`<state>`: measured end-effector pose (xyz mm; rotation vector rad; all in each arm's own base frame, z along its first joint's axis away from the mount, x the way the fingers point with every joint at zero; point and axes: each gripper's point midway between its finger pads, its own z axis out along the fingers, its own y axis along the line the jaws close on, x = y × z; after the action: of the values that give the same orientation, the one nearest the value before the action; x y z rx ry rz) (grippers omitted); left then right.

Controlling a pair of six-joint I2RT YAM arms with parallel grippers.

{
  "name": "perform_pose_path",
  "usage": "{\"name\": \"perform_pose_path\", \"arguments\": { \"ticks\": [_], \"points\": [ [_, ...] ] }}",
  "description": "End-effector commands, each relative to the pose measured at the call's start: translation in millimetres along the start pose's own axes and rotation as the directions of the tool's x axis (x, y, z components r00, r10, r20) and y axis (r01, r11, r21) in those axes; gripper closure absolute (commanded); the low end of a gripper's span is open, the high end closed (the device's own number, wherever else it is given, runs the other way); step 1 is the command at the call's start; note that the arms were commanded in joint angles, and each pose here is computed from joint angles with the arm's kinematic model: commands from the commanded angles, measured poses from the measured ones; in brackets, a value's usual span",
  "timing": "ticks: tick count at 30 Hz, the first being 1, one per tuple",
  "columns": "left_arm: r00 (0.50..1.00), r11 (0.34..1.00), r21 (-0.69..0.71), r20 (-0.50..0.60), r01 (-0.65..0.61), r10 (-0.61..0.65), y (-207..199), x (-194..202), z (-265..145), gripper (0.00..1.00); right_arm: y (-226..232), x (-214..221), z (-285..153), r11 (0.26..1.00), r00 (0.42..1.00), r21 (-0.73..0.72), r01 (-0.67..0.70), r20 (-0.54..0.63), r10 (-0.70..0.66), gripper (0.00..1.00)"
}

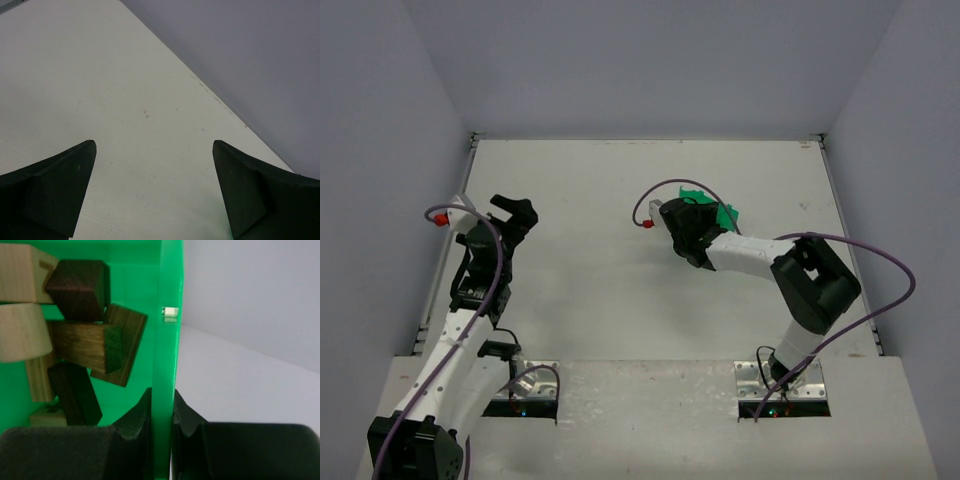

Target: Build the wood block tower

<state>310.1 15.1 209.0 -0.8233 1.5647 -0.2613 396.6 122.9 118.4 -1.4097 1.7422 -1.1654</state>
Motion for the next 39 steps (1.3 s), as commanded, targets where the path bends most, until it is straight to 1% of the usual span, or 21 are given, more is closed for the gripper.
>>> {"name": "perform_pose_path", "arguments": {
  "ticks": [1,2,4,6,12,14,15,17,19,20,23,24,26,27,29,33,35,37,39],
  "points": [
    [0.999,0.997,0.067,0.037,0.024,-0.026,-24.6,-20.7,2.5,0.00,-63.3,4.5,-14.5,0.957,1.000,0.291,0.005,-0.027,0.003,1.00],
    [0.999,0.997,0.069,0.033,0.021,-0.024,-25.0,-19.7,3.1,0.00,-60.3,5.2,-13.1,0.952,0.999,0.305,0.029,-0.037,-0.019,1.00],
    [1.000,0.998,0.067,0.021,0.016,-0.018,-25.2,-17.0,5.0,0.00,-67.4,3.8,-14.5,0.937,0.999,0.346,0.037,-0.041,-0.024,1.00],
    [1.000,0.998,0.068,0.014,0.009,-0.010,-25.9,-15.9,5.9,0.00,-70.5,1.7,-14.6,0.927,1.000,0.374,0.015,-0.027,-0.005,1.00],
    [1.000,0.998,0.067,0.005,0.006,-0.006,-26.6,-12.8,10.1,0.00,-65.1,-0.5,-13.9,0.913,1.000,0.408,0.014,-0.022,-0.005,1.00],
    [1.000,0.998,0.069,-0.013,0.004,-0.003,-27.4,-7.4,14.0,0.00,-72.3,-1.6,-18.4,0.887,0.999,0.461,0.033,-0.030,-0.022,1.00],
    [1.000,0.997,0.072,-0.021,0.004,-0.002,-27.9,-5.2,15.6,0.00,-77.0,-2.2,-22.0,0.873,0.996,0.479,0.087,-0.056,-0.069,1.00],
    [0.998,0.996,0.094,-0.063,0.002,0.004,-32.3,6.1,21.7,0.00,-91.6,-5.7,-33.1,0.822,0.999,0.567,0.047,-0.047,-0.026,1.00],
    [0.994,0.994,0.108,-0.111,-0.006,0.018,-36.5,18.7,30.9,0.00,-95.7,-10.9,-39.9,0.786,0.996,0.612,0.087,-0.077,-0.051,1.00],
    [0.990,0.994,0.108,-0.140,-0.010,0.025,-37.7,25.4,35.3,0.00,-93.0,-13.7,-38.5,0.784,0.992,0.609,0.119,-0.096,-0.076,1.00],
    [0.968,0.994,0.099,-0.243,-0.042,0.065,-41.2,45.3,48.6,0.00,-73.9,-19.2,-28.6,0.810,0.993,0.574,0.120,-0.078,-0.092,1.00],
    [0.964,0.994,0.103,-0.258,-0.045,0.070,-42.5,48.0,49.7,0.00,-67.3,-16.9,-26.4,0.825,0.997,0.560,0.080,-0.055,-0.059,1.00],
    [0.957,0.993,0.105,-0.280,-0.048,0.076,-43.0,53.1,51.9,0.00,-51.7,-18.6,-23.7,0.860,0.998,0.506,0.065,-0.021,-0.063,1.00],
    [0.956,0.993,0.109,-0.283,-0.047,0.076,-43.6,53.9,51.8,0.00,-45.0,-19.2,-22.6,0.875,0.999,0.484,0.022,0.011,-0.032,1.00],
    [0.958,0.991,0.129,-0.275,-0.042,0.077,-46.6,52.1,49.5,0.00,-35.0,-19.4,-23.2,0.894,0.999,0.447,0.009,0.034,-0.027,1.00],
    [0.966,0.986,0.163,-0.250,-0.026,0.067,-49.7,49.9,46.1,0.00,-26.7,-16.2,-26.4,0.903,0.999,0.430,-0.013,0.044,-0.007,1.00],
    [0.967,0.985,0.172,-0.250,-0.010,0.053,-49.1,55.4,49.2,0.00,-21.2,-14.4,-25.5,0.907,0.999,0.422,-0.013,0.040,-0.005,1.00],
    [0.959,0.982,0.188,-0.281,0.008,0.046,-49.6,72.1,61.1,0.00,-16.5,-13.4,-23.7,0.909,0.999,0.416,-0.032,0.042,0.016,1.00],
    [0.932,0.980,0.199,-0.356,0.008,0.065,-53.0,91.2,71.1,0.00,-14.4,-11.8,-22.9,0.910,0.999,0.413,-0.045,0.037,0.033,1.00]
  ]
}}
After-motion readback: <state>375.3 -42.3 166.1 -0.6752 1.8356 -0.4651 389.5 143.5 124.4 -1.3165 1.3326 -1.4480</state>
